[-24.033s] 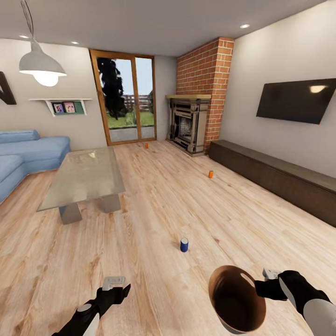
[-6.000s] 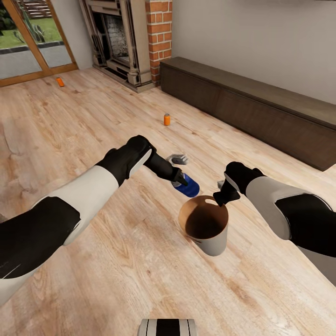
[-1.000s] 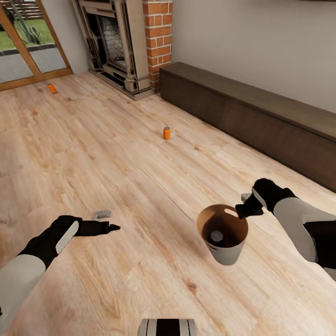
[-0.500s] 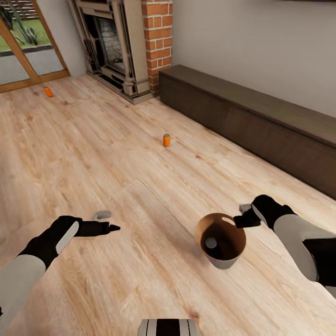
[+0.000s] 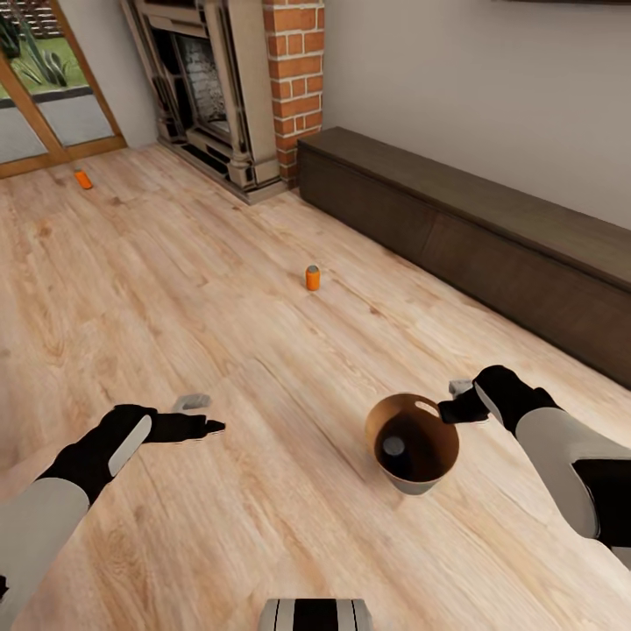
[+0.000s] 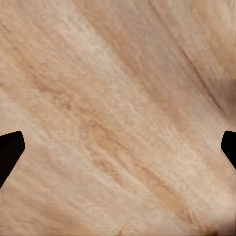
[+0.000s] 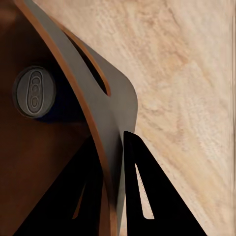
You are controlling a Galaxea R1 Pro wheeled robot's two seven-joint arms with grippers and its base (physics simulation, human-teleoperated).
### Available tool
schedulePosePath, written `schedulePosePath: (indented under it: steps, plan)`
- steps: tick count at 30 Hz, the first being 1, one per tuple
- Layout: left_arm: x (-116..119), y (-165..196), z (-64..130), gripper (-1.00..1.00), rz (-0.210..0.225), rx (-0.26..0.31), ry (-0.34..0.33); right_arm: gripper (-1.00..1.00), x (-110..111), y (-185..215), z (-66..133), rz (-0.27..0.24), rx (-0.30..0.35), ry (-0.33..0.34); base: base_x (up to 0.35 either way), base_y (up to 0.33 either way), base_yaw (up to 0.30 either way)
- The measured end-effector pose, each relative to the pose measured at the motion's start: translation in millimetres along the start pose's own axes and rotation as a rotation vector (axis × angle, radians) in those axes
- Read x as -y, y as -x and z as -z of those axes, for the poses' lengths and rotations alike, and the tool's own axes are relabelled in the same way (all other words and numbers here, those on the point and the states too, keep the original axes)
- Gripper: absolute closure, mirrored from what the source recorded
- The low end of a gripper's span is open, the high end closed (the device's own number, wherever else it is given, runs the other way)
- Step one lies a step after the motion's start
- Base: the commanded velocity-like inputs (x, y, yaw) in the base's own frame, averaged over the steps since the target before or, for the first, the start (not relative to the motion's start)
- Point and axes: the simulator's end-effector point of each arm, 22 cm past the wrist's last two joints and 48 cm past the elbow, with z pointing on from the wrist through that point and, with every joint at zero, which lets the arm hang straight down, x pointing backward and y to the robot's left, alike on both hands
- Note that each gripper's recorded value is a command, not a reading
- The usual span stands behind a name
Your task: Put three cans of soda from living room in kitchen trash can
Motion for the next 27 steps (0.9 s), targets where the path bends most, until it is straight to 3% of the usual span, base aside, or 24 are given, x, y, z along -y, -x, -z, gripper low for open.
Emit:
schedulePosePath:
  steps: [3, 7, 15, 19, 27]
  plan:
    - [3.3, -0.1, -1.3, -1.0, 0.0, 0.0, -0.005, 1.0, -0.8, -3.8, 1.2, -0.017, -0.021, 0.004, 0.222, -0.027, 0.0]
    - [23.7, -7.2, -9.9, -1.0, 0.003, 0.007, -0.057, 1.0, -12.9, -18.7, -14.3, 0.018, -0.038, 0.007, 0.006, -0.004, 0.0]
    - [24.8, 1.0, -10.0, -1.0, -0.011, 0.045, -0.058, 1.0, -19.3, -37.8, -32.4, 0.065, -0.032, 0.005, 0.006, -0.004, 0.0]
    - [24.8, 1.0, -9.9, -1.0, -0.011, 0.045, -0.058, 1.0, -17.9, -55.4, -40.1, 0.072, -0.061, -0.001, 0.006, -0.004, 0.0]
    - [39.5, 8.2, -7.9, -1.0, -0.028, 0.064, -0.053, 1.0, -14.1, -67.0, -33.6, 0.094, -0.086, -0.018, 0.002, -0.001, 0.0]
